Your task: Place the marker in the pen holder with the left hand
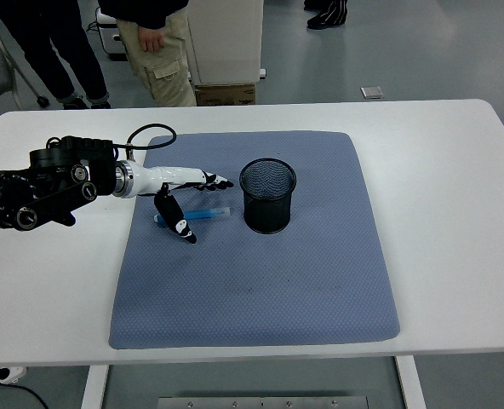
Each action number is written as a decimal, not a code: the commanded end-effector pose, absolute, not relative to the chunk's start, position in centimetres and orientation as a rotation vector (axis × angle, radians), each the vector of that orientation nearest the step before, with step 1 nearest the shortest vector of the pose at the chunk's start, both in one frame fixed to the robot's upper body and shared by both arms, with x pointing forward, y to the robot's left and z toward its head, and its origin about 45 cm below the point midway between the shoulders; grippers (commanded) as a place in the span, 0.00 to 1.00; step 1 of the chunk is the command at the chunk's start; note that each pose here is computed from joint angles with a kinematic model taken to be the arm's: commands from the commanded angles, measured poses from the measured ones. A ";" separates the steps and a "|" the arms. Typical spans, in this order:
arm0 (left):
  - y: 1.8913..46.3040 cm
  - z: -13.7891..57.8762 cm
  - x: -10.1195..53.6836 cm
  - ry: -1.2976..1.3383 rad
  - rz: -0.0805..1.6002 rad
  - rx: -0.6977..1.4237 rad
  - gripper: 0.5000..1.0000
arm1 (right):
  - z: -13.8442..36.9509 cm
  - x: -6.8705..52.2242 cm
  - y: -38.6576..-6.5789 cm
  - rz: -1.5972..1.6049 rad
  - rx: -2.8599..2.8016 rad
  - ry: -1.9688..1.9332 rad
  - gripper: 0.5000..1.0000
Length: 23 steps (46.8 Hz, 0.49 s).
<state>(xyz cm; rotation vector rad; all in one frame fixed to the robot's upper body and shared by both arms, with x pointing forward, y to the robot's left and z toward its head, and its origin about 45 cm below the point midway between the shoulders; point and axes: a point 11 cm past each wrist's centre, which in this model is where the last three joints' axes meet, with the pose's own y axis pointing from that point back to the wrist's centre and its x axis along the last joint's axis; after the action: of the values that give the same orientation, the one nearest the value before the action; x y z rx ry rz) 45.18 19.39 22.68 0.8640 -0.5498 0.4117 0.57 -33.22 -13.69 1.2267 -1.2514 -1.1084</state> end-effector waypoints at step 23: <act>19.4 22.8 45.1 -0.567 0.360 0.912 1.00 | -13.7 0.6 -33.2 -1.109 1.227 -1.252 1.00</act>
<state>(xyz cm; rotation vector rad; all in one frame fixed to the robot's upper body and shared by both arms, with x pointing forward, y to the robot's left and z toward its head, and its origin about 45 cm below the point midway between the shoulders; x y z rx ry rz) 45.15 19.56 22.87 0.9131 -0.5678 0.3638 0.58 -33.23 -13.69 1.2269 -1.2515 -1.1081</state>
